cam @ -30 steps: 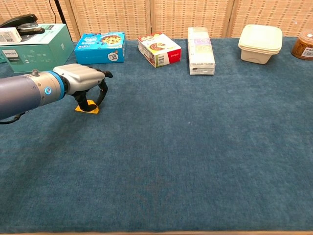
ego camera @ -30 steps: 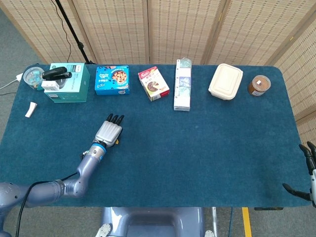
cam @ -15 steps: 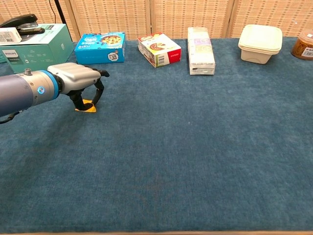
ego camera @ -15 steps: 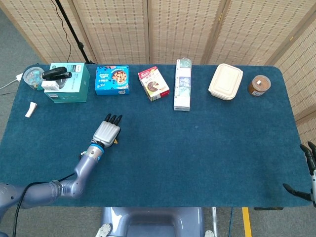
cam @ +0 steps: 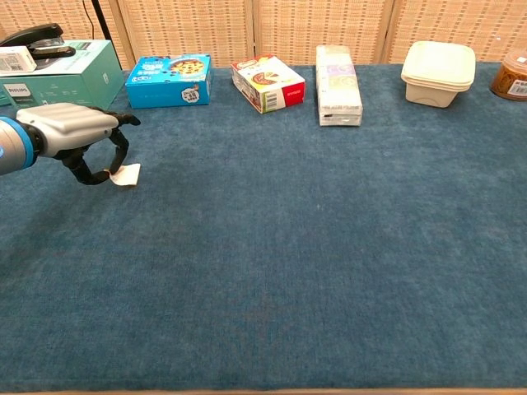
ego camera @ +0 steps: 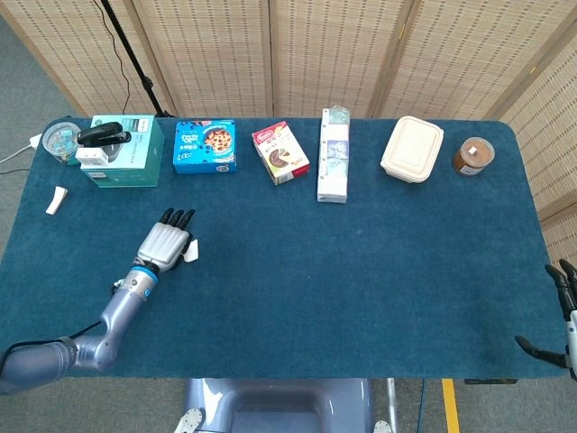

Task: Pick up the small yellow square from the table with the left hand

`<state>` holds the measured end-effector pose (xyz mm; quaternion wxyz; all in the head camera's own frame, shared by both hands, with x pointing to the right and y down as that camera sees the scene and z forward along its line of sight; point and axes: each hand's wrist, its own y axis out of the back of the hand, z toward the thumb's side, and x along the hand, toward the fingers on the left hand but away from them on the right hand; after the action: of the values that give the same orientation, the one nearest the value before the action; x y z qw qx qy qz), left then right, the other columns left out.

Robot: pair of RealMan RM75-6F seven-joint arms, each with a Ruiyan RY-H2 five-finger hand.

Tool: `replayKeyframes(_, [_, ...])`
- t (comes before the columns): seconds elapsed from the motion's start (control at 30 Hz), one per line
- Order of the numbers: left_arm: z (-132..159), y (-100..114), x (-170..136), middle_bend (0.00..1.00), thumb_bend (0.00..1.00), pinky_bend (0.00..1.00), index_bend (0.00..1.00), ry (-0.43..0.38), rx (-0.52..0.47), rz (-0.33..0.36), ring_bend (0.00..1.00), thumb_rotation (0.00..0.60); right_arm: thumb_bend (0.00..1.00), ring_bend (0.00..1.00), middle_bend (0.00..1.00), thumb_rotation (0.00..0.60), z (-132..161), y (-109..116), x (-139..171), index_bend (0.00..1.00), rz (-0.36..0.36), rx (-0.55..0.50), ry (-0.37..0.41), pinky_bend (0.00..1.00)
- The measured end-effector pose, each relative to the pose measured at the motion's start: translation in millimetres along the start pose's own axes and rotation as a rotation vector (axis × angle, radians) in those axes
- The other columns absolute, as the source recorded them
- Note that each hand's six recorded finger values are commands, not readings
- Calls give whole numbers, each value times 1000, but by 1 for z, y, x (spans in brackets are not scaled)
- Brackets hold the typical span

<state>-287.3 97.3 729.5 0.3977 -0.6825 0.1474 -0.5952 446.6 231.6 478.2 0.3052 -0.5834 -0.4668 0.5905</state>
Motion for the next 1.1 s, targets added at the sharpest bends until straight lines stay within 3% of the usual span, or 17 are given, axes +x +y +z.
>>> replayKeyframes(0.2, [-24,-5,-10,0,454,0,617,17,-13,4,0,600,0,0,0,600,1,-2,0,0,7,6,4,0])
replayKeyframes(0.47, [-43,5,-24,0,453,0,617,24,-10,43,0,600,0,0,0,600,2,-3,-1,0,9,6,4,0])
replayKeyframes(0.87, [-1,16,-14,0,453,0,614,-53,3,73,0,600,0,0,0,600,-1,-1,-1,0,7,1,-3,0])
replayKeyframes(0.93, [10,18,-10,0,451,0,574,-69,8,83,0,600,0,0,0,600,-1,-1,-1,0,8,0,-3,0])
replayKeyframes(0.97, [15,19,-8,0,444,0,501,-75,11,86,0,600,0,0,0,600,-1,-1,-1,0,8,0,-4,0])
replayKeyframes(1.1, [29,22,-5,0,303,0,47,-99,20,98,0,600,0,0,0,600,-2,-1,-1,0,8,-2,-6,0])
